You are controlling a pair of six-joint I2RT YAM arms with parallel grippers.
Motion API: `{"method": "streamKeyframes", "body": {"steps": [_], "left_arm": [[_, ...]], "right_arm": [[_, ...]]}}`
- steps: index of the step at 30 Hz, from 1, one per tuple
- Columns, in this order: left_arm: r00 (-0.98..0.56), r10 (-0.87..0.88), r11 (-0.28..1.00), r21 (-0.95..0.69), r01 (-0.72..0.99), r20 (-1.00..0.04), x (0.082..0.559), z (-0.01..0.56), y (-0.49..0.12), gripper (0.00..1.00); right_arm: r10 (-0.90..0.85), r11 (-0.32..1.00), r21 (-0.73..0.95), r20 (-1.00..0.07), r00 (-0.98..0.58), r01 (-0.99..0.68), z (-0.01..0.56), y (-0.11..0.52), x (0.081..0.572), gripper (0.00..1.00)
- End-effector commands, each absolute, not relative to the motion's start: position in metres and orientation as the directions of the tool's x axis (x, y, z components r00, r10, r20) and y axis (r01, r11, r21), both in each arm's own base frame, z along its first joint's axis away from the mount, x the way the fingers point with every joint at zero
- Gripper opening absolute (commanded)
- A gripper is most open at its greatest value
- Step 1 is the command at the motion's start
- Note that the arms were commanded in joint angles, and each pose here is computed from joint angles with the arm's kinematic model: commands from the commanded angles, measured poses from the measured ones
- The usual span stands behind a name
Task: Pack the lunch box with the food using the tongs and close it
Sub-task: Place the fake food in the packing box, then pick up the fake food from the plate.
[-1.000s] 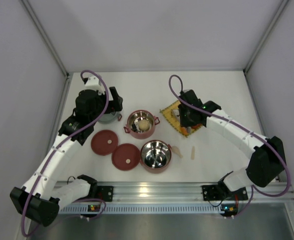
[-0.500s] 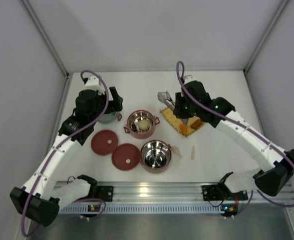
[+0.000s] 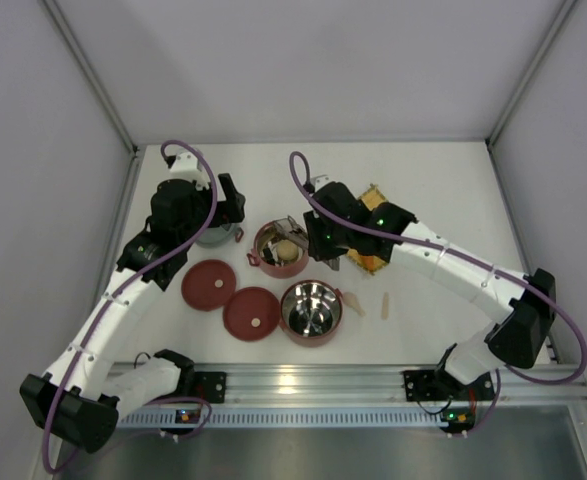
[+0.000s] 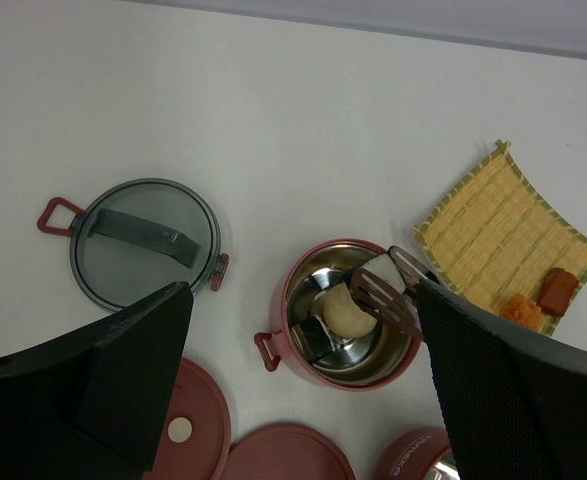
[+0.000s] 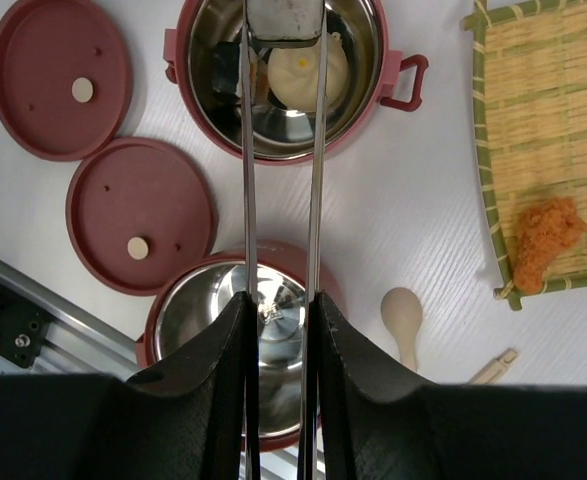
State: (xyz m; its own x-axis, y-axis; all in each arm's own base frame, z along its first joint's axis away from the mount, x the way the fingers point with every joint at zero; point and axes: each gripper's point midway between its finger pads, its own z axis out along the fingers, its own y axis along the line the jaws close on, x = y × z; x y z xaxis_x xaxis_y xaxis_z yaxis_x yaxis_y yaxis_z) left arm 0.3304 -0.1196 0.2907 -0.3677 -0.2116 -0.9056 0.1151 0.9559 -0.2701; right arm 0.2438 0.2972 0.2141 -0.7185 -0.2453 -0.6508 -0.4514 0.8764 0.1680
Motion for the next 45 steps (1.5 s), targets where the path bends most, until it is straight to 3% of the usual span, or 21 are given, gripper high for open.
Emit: {"method": "streamKeyframes", "body": {"steps": [1,4,16,30,41,45], "left_arm": [[-0.331,-0.231,0.951,-0.284,0.121,-0.915,0.333,0.307,-0.119,0.99],[-0.331,-0.231,0.951,-0.284,0.122,-0.915,0.332,0.307,-0.12,0.99],[-0.334,-0.233,0.949,-0.288,0.125,-0.913,0.332,0.307,-0.12,0.99],[-0.334,-0.233,0.949,-0.289,0.128,-0.913,0.332,0.308,-0.121,0.99],[-0.333,-0.236,0.946,-0.294,0.136,-0.913,0.33,0.309,-0.122,0.99],[-0.331,-0.237,0.946,-0.295,0.138,-0.914,0.33,0.31,-0.122,0.99]], "right_arm": [[-0.184,0.862,0.212,-0.715,-0.674,-0.461,0.246,0.314,0.25,0.25],[-0.185,0.864,0.209,-0.715,-0.675,-0.458,0.244,0.314,0.25,0.34],[-0.187,0.858,0.214,-0.718,-0.671,-0.468,0.247,0.316,0.249,0.44],[-0.162,0.881,0.185,-0.746,-0.645,-0.435,0.267,0.298,0.25,0.45],[-0.107,0.969,0.068,-0.749,-0.654,-0.237,0.263,0.206,0.23,0.44],[-0.113,0.988,-0.003,-0.701,-0.705,-0.156,0.24,0.166,0.213,0.43]]}}
